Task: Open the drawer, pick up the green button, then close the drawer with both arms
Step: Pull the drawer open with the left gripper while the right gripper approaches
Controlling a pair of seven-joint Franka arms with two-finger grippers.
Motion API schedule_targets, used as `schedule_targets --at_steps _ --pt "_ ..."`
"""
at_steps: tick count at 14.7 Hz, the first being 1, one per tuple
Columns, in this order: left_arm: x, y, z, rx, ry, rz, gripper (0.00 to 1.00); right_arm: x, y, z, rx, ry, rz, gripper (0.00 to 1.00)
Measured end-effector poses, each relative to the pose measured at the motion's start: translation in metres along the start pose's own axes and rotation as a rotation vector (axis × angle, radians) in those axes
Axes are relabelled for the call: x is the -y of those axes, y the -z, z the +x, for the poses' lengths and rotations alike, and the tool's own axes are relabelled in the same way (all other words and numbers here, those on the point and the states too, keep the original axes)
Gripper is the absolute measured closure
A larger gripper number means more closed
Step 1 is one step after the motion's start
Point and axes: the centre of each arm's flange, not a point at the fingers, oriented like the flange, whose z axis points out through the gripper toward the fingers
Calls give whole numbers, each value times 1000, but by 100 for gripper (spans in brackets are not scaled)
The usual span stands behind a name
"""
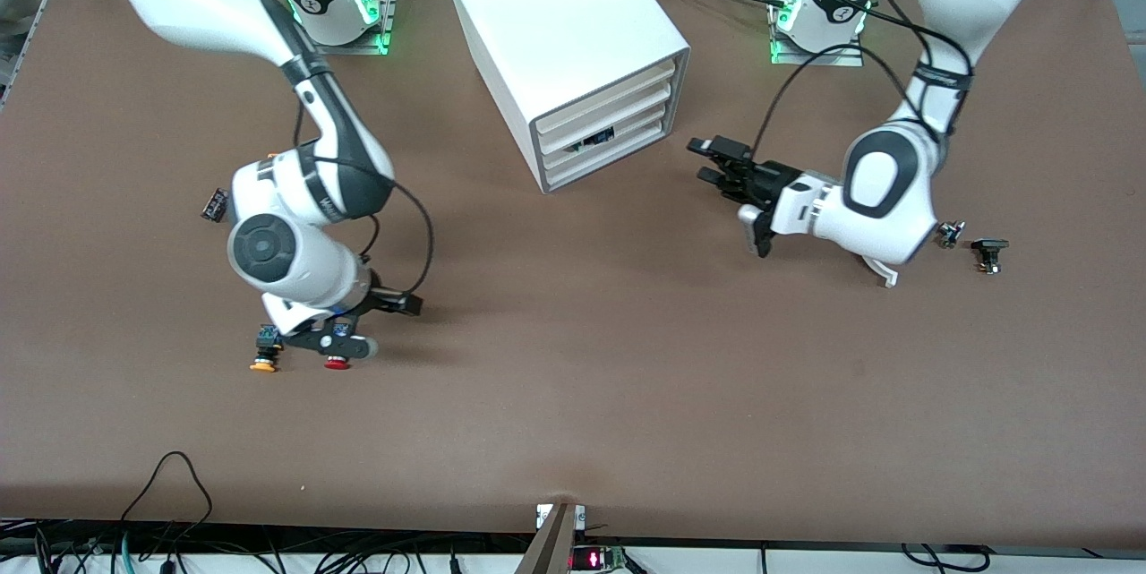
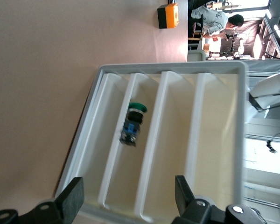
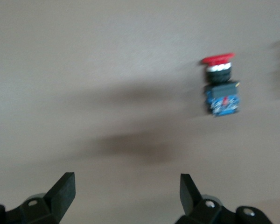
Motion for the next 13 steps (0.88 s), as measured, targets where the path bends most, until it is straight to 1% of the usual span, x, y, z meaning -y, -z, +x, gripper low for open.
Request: schedule_targets --at_steps 2,3,5,7,10,13 --pt "7 -25 -7 5 -13 6 29 20 -1 -13 1 -34 -2 0" --pt "8 -35 -11 17 -18 1 29 31 -2 -20 0 -49 -2 0" --pt "8 -50 -16 40 -25 -10 37 54 -3 -34 -2 -85 -1 0" --pt "10 -63 -21 57 -38 -15 37 76 -3 -48 -5 -124 3 0" --pt "25 -80 -26 63 -55 -15 37 103 4 -61 -19 -210 18 0" --pt "38 -93 -29 55 -59 -53 37 130 11 -69 -34 -322 47 0"
